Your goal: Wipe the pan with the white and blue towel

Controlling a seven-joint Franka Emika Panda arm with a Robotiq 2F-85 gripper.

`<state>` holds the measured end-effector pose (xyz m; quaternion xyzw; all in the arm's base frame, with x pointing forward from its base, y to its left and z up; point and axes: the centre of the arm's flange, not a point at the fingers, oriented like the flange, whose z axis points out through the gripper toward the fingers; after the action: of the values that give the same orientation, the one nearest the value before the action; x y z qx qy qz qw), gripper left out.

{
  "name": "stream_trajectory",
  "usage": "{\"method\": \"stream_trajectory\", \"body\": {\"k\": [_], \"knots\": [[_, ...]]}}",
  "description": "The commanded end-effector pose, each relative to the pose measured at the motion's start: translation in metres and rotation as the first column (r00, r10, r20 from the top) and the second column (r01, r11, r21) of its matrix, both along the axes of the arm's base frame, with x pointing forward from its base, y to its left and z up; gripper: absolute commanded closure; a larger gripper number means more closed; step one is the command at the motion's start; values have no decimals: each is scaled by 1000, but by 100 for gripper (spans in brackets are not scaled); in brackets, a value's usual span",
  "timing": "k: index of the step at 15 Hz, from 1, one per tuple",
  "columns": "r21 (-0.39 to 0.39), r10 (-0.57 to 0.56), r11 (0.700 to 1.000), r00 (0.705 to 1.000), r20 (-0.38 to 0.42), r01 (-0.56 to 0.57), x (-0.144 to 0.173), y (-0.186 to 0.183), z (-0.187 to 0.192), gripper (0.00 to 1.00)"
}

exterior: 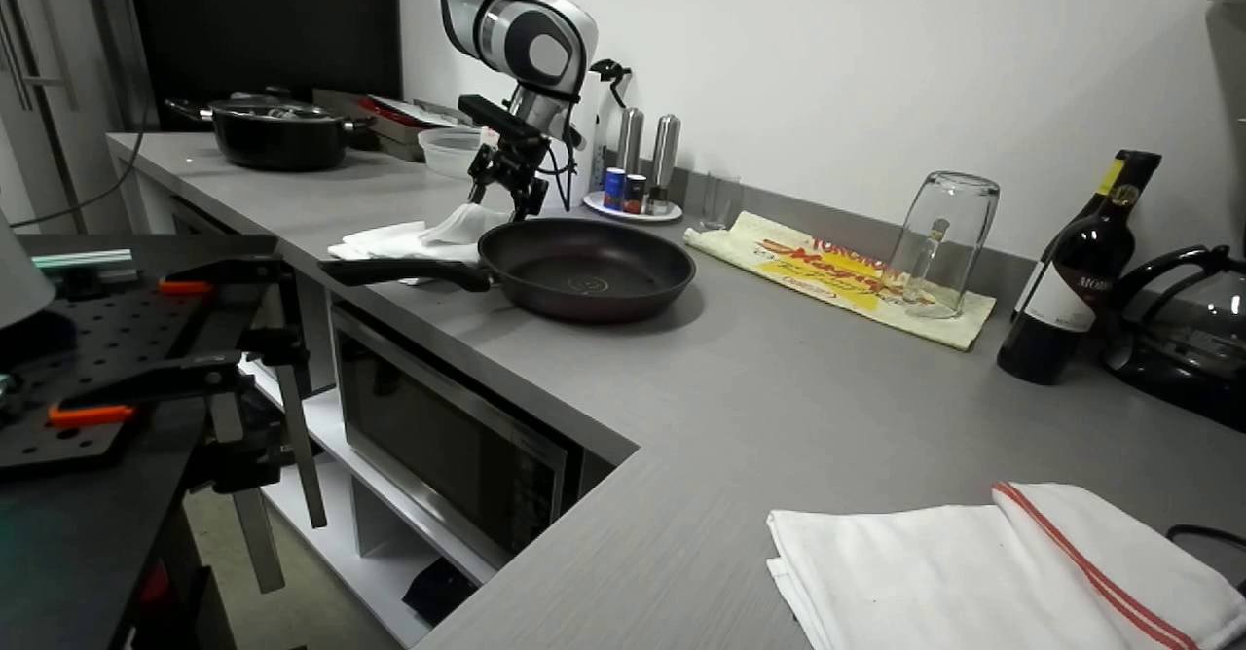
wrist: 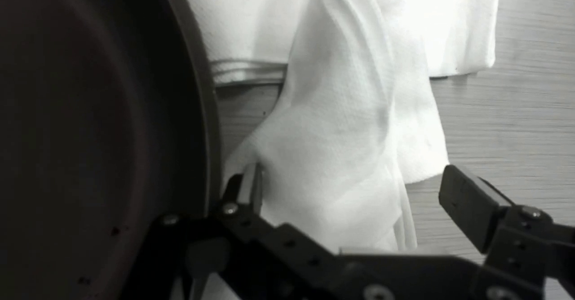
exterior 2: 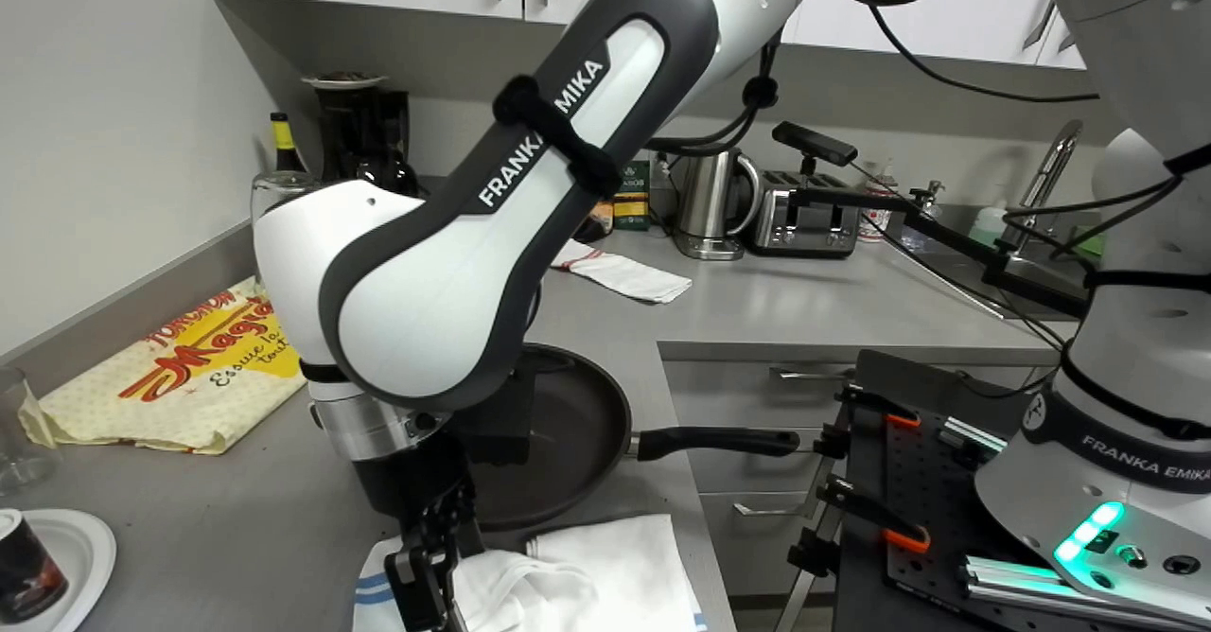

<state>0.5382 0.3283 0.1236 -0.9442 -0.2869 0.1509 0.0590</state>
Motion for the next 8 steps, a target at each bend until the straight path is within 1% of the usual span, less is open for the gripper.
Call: {"method": "stream_trajectory", "body": {"k": [1, 2, 3, 4, 5, 8], "knots": [[2, -27, 1000, 1000, -5, 27, 7, 0, -8, 0], [2, -29, 1000, 1000, -7, 29, 7, 0, -10, 0], [2, -29, 1000, 1000, -8, 29, 7, -1, -11, 13], [1, -31, 1000, 999, -12, 31, 8, -3, -12, 27], [-1, -37, 999, 999, -12, 37, 10, -5, -12, 33], [-2, -52, 999, 999, -8, 52, 15, -10, -8, 57]]}}
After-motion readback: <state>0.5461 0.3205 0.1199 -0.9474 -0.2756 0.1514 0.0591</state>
